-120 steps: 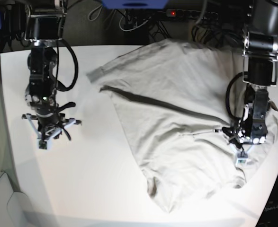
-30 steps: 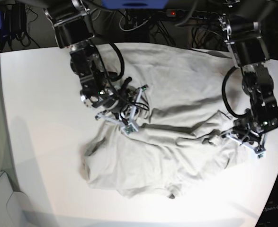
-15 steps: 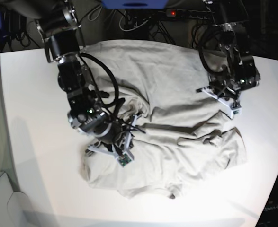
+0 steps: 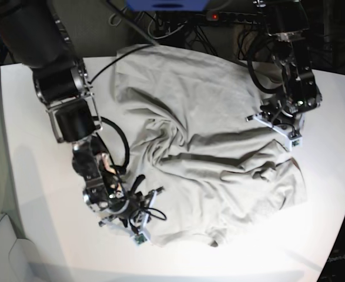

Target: Layout the t-shirt on the table in an organized manner, then fold the t-shirt properly

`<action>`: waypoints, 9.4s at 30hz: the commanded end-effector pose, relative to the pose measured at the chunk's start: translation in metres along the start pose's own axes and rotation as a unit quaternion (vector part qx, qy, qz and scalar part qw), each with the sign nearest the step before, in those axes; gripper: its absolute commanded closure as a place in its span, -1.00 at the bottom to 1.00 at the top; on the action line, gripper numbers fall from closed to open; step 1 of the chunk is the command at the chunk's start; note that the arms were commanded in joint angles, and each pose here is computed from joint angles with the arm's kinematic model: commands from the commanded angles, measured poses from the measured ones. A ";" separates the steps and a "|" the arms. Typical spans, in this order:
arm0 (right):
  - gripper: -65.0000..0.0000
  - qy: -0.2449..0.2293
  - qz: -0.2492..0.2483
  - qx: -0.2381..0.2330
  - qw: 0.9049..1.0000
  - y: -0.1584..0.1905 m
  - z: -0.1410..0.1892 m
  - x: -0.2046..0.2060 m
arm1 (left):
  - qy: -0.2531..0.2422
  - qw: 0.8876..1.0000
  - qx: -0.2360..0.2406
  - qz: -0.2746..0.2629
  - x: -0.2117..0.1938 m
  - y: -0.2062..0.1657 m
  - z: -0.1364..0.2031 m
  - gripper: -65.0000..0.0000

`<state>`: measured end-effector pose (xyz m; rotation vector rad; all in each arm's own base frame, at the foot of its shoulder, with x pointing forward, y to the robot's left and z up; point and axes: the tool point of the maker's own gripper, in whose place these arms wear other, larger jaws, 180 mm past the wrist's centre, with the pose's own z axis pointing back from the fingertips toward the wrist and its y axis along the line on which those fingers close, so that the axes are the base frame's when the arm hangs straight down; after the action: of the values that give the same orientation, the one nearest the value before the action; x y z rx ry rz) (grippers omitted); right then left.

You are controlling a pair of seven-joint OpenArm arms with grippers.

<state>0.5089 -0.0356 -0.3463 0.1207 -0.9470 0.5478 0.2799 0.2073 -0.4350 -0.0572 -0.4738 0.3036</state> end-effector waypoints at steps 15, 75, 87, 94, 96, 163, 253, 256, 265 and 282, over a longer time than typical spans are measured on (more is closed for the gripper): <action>1.00 0.047 -0.038 -0.002 0.998 -0.012 -0.016 -0.075 | -0.001 1.000 0.023 0.007 0.016 0.018 -0.015 0.99; 1.00 0.048 0.049 0.082 0.994 0.063 0.004 -0.055 | -0.064 0.994 -0.021 -0.084 0.041 -0.039 0.012 0.99; 1.00 0.097 0.008 -0.001 0.995 -0.034 -0.001 -0.107 | -0.021 0.998 -0.019 -0.062 0.008 -0.037 -0.035 0.99; 1.00 0.108 0.012 -0.078 0.991 -0.106 0.026 -0.128 | -0.021 0.998 0.010 -0.056 0.022 -0.009 -0.057 0.99; 1.00 0.119 0.013 -0.089 0.989 -0.120 0.034 -0.139 | -0.036 0.998 0.015 -0.056 0.039 -0.005 -0.056 0.99; 1.00 0.098 -0.016 -0.043 0.994 0.042 0.230 -0.189 | -0.106 0.985 0.082 -0.109 0.119 0.055 -0.001 0.99; 1.00 0.095 0.023 -0.019 0.995 0.015 0.194 -0.154 | -0.006 0.982 0.134 -0.133 0.062 0.107 0.005 0.99; 1.00 0.072 0.054 0.003 0.996 0.026 0.180 -0.129 | -0.005 0.982 0.134 -0.133 0.061 0.107 0.005 0.99; 1.00 0.083 0.136 0.050 0.986 0.035 0.135 -0.091 | 0.004 0.983 0.129 -0.134 0.049 0.104 0.003 0.99; 0.49 0.110 0.196 0.047 0.973 0.024 0.133 -0.087 | 0.014 0.984 0.123 -0.130 0.039 0.099 -0.002 0.99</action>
<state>0.3507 -0.0952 -0.3551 -0.0395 -0.6837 0.9289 0.2895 0.3162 -0.4301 0.2559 -0.4302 0.0898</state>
